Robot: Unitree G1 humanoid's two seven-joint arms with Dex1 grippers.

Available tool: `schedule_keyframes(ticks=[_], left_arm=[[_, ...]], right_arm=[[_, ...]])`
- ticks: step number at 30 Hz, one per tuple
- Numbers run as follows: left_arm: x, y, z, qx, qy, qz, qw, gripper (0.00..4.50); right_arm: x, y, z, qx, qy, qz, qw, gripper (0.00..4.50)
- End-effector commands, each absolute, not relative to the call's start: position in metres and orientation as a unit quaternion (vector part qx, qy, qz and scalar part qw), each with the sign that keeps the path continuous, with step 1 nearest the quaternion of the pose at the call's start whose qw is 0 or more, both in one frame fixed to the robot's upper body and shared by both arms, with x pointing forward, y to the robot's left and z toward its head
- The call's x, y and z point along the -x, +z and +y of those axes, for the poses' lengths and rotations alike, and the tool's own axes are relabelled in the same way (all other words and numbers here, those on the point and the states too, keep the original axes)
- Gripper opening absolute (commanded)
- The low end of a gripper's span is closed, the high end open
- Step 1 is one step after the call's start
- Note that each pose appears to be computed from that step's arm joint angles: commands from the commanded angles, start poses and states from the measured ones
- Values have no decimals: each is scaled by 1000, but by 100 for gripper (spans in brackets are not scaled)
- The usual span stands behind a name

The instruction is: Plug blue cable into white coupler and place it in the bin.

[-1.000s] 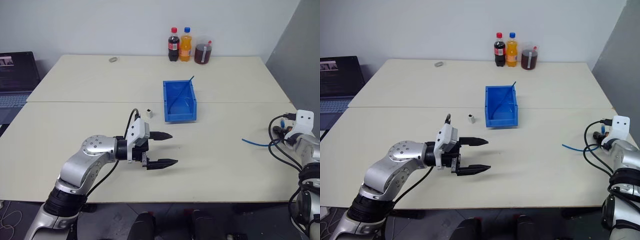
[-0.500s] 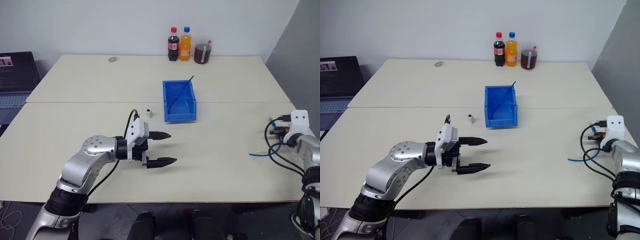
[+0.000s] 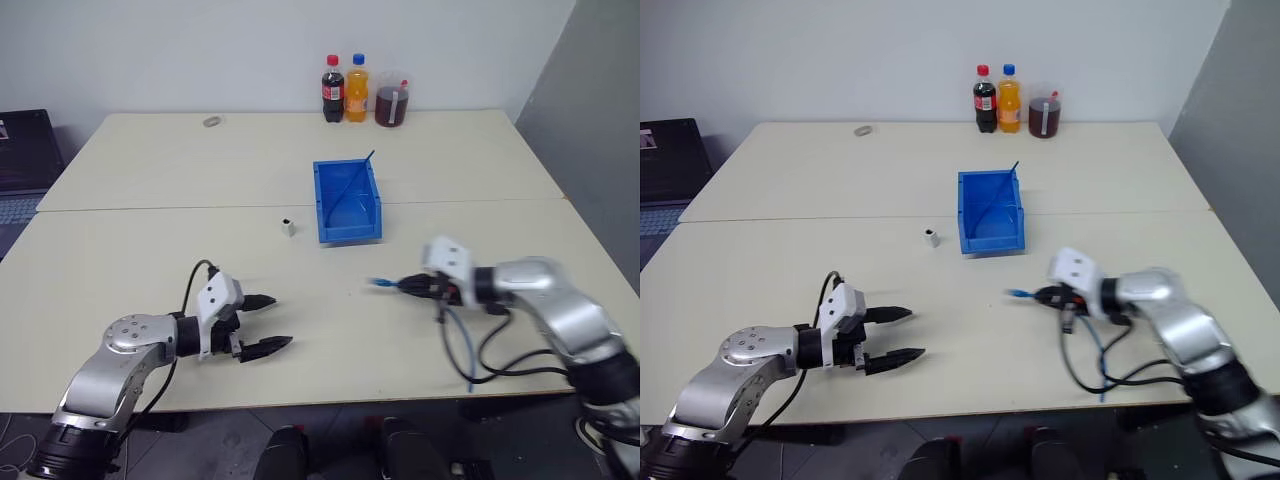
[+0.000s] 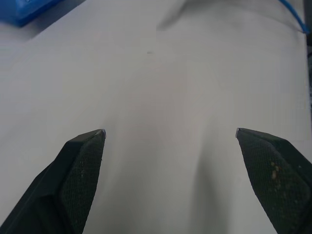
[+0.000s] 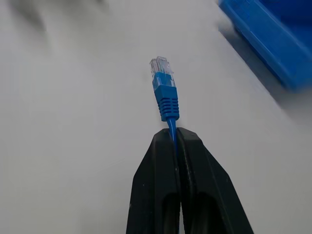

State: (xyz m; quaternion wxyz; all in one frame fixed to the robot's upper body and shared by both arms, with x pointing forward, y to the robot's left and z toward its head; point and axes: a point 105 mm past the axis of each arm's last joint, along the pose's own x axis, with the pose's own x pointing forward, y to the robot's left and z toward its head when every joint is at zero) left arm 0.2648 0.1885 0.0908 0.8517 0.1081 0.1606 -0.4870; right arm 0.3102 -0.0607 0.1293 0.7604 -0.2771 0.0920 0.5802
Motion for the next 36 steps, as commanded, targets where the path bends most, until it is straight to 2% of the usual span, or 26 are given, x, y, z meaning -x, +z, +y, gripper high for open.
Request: schedule_keyframes(ticks=[1,4,8,12,17,18,19,20,23,29,36], left_arm=[[-265,100,205,-132,-464,149,863,450],[-262,96,217,-135,-446,159,871,450],[-259,91,225,-135,-433,167,876,450],[-258,88,222,-134,-434,167,875,450],[-262,88,213,-131,-442,160,873,450],[-263,87,211,-132,-444,159,872,450],[-265,87,209,-135,-447,158,870,450],[-267,86,207,-137,-450,158,868,450],[-276,84,198,-146,-456,150,865,450],[-296,73,183,-156,-462,143,862,450],[-301,65,169,-173,-497,144,838,450]], right_arm=[[-314,123,-23,320,608,67,724,4],[-314,111,4,365,634,48,680,4],[-315,100,17,408,654,34,636,4],[-315,101,19,411,664,25,624,80],[-307,110,9,371,684,36,627,205],[-304,113,6,359,687,40,630,239],[-301,116,3,343,691,45,635,250],[-298,121,0,326,693,51,641,283],[-293,134,-12,298,682,57,665,344],[-287,142,-35,279,638,66,715,344],[-279,143,-45,265,610,76,742,344]])
